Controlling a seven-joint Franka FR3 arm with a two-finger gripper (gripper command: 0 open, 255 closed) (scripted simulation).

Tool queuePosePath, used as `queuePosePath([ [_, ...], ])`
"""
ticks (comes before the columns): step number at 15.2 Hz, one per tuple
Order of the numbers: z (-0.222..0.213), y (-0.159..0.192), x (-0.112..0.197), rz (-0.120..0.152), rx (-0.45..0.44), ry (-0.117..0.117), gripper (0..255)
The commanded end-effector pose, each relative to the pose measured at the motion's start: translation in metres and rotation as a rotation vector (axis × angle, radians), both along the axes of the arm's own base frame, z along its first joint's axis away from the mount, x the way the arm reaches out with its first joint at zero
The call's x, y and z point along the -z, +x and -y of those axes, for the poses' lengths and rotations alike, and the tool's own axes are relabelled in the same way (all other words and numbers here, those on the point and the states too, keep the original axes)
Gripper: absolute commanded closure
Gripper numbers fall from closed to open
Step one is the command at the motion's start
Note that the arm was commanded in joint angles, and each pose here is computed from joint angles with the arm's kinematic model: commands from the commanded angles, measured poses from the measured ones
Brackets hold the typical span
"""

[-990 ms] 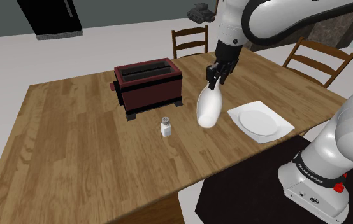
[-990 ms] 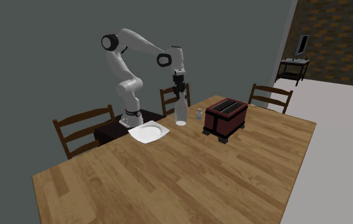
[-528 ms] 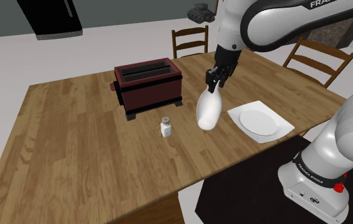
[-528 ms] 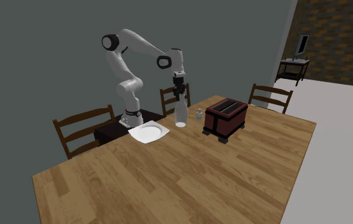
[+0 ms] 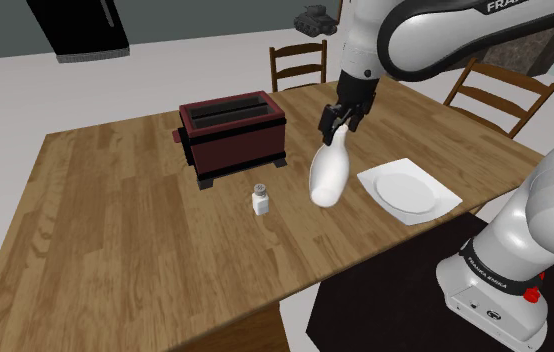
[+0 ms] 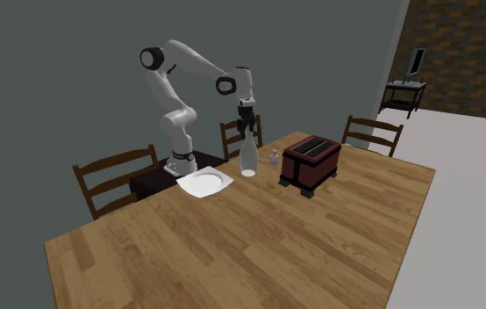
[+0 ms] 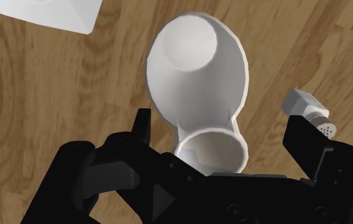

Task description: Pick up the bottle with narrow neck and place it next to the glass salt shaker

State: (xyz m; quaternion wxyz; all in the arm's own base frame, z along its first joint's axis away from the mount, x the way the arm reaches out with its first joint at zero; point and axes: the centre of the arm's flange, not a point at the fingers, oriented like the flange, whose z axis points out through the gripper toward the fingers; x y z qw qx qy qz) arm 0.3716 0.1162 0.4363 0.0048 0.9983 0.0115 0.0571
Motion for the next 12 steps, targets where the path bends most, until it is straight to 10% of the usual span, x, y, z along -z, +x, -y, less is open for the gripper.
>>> queuePosePath([
  [1, 0.000, -0.001, -0.013, 0.000, 0.000, 0.000, 0],
  [12, 0.000, -0.006, -0.050, 0.000, 0.000, 0.000, 0],
])
